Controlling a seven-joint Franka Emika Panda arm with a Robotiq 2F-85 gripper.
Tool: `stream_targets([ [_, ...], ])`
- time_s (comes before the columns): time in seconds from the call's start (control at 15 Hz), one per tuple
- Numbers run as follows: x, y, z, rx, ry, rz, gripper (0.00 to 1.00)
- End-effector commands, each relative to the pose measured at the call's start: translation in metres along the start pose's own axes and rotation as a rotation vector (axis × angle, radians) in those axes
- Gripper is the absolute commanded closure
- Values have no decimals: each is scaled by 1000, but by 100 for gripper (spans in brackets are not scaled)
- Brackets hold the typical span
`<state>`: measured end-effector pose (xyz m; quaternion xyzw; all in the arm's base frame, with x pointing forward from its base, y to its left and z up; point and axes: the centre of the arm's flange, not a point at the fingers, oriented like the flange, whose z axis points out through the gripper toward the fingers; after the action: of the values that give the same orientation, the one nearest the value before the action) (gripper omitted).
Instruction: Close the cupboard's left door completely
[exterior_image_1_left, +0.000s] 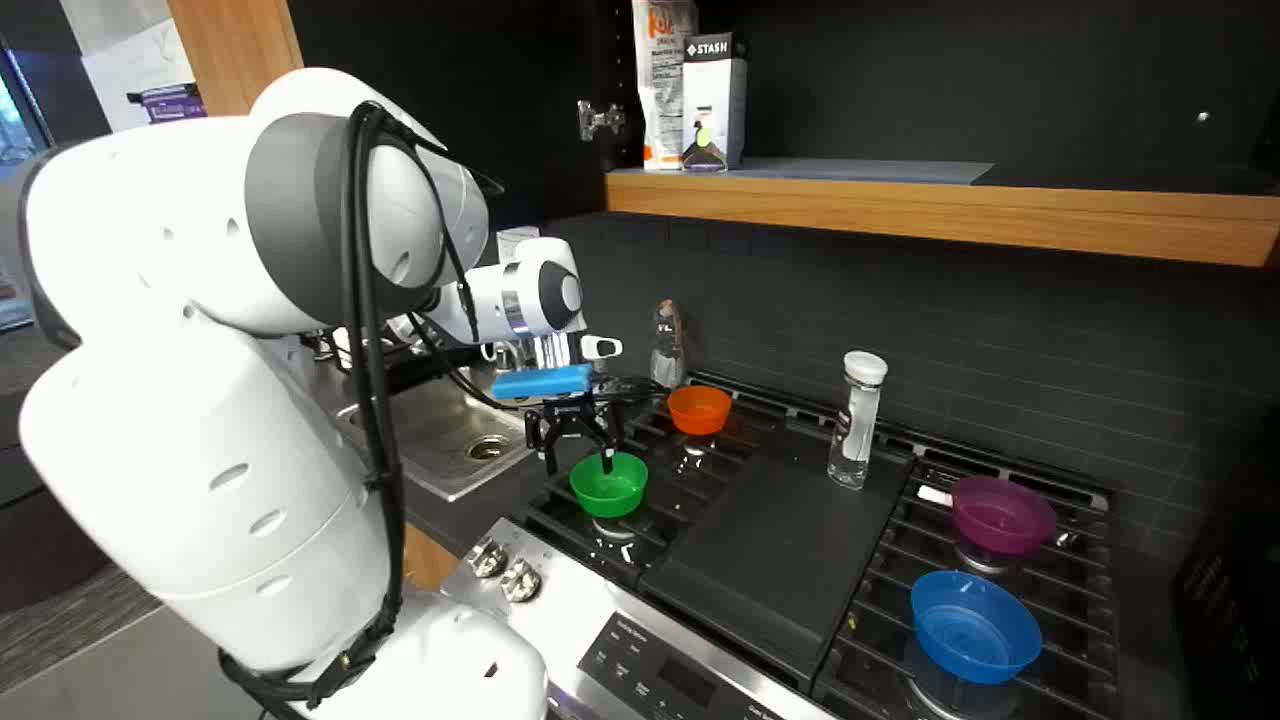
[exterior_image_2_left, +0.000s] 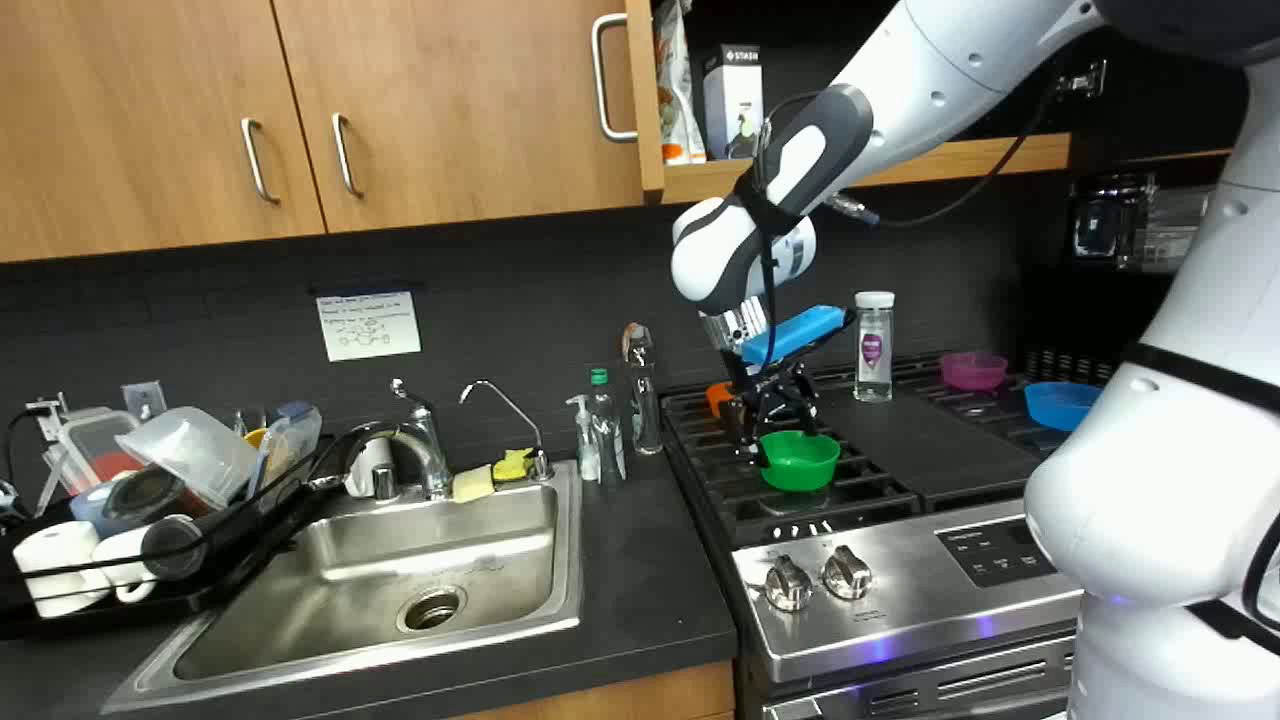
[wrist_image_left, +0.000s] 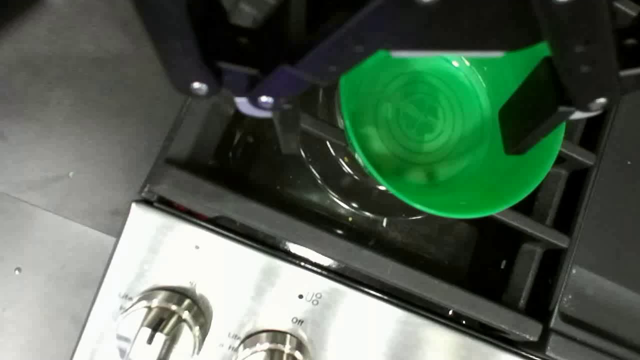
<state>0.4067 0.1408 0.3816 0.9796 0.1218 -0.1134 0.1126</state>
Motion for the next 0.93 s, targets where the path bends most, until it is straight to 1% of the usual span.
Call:
stream_targets([
  [0.0,0,0,0,0,0,0,0],
  [0.73,0,0,0,0,1,0,0],
  [0.87,-5,3,-6,0,28,3,0],
])
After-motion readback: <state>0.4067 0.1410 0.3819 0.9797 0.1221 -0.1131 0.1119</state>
